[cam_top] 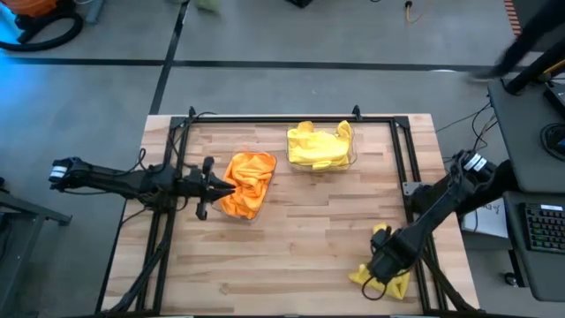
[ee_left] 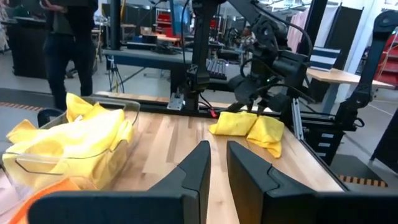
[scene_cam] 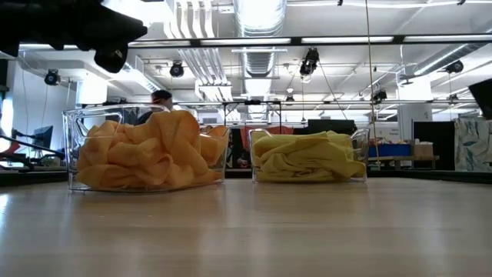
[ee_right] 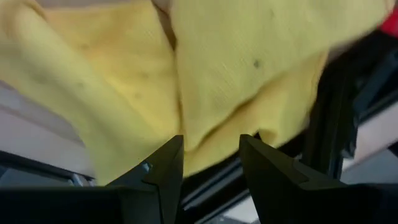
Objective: Sort microfiber towel by color & place in baskets
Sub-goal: Put the yellow microfiber towel into the top right transparent bin
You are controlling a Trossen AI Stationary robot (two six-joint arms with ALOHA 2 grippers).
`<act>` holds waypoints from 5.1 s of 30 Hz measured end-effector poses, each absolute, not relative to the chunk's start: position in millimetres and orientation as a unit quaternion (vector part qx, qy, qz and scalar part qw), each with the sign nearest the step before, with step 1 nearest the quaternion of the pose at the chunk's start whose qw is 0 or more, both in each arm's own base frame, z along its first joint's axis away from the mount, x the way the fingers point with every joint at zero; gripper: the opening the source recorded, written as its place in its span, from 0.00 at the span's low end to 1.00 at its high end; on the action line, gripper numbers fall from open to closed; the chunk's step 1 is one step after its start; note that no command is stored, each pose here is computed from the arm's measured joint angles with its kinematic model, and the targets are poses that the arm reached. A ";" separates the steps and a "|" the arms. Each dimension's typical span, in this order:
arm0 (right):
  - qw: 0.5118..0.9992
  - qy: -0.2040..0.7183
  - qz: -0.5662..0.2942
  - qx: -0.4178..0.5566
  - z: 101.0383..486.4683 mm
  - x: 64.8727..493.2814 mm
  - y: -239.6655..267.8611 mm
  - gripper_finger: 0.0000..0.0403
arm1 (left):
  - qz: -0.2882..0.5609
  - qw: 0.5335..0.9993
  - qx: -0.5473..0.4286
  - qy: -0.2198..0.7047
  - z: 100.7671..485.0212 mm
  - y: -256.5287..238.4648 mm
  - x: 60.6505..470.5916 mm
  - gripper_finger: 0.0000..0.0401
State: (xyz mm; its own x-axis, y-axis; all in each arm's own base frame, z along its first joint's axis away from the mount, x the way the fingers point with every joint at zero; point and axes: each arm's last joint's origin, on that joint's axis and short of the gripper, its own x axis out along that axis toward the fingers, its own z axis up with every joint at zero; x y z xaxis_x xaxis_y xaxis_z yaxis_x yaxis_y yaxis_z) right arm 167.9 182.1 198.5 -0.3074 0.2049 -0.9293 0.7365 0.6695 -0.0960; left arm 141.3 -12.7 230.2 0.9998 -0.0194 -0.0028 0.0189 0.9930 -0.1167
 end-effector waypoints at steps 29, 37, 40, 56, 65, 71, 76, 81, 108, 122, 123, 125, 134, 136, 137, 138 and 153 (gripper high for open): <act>0.578 0.743 -0.266 0.209 159.7 170.8 202.8 0.02 | -0.010 0.996 -0.085 -0.013 231.9 -13.3 147.0 0.10; 0.734 0.600 -0.240 0.208 205.4 169.8 185.1 0.02 | -0.010 0.996 -0.084 -0.012 231.8 -13.3 147.0 0.10; 0.793 0.533 -0.227 0.191 221.4 169.2 177.5 0.02 | -0.010 0.996 -0.084 -0.012 231.8 -13.3 147.1 0.10; 0.944 0.296 -0.124 0.075 271.7 180.5 173.9 0.02 | -0.010 0.996 -0.084 -0.011 231.6 -13.3 147.2 0.10; 0.985 0.125 -0.115 0.008 329.8 185.7 156.7 0.02 | -0.008 0.996 -0.084 -0.011 231.5 -13.2 147.2 0.10; 0.976 0.057 -0.209 -0.004 364.2 186.8 110.6 0.02 | -0.007 0.996 -0.090 -0.012 231.7 -13.1 147.2 0.10; 0.970 0.016 -0.242 -0.025 387.8 186.7 71.3 0.02 | -0.006 0.995 -0.094 -0.017 232.8 -13.0 146.8 0.10; 0.950 -0.003 -0.303 -0.077 399.5 193.4 31.8 0.02 | -0.006 0.998 -0.062 -0.020 233.4 -13.0 146.8 0.10; 0.923 0.258 -0.285 -0.002 316.1 234.2 -75.5 0.02 | -0.005 0.997 -0.072 -0.006 230.0 -13.3 149.4 0.10; 0.959 0.214 -0.166 0.083 276.4 254.9 -79.1 0.02 | -0.004 0.997 -0.070 0.014 224.8 -13.7 153.4 0.10; 0.959 0.212 -0.168 0.084 274.5 256.2 -81.1 0.02 | -0.003 0.997 -0.070 0.015 224.5 -13.7 153.8 0.10; 0.959 0.205 -0.175 0.086 271.0 259.6 -85.7 0.02 | 0.006 0.997 -0.070 0.017 223.8 -13.3 154.5 0.10; 0.947 0.162 -0.271 0.061 247.0 273.3 -103.1 0.02 | 0.022 0.997 -0.068 0.013 224.3 -12.4 154.6 0.10; 0.934 0.183 -0.302 0.049 234.8 273.8 -105.3 0.02 | 0.022 0.997 -0.068 0.013 224.4 -12.4 154.6 0.10; 0.930 0.194 -0.309 0.047 228.6 274.4 -106.1 0.02 | 0.022 0.997 -0.068 0.013 224.4 -12.4 154.5 0.10; 0.927 0.203 -0.312 0.046 222.9 274.9 -106.5 0.02 | 0.022 0.997 -0.068 0.012 224.5 -12.4 154.4 0.10; 0.911 0.259 -0.316 0.063 185.5 271.3 -105.2 0.02 | 0.022 0.997 -0.068 0.012 224.6 -12.3 154.4 0.10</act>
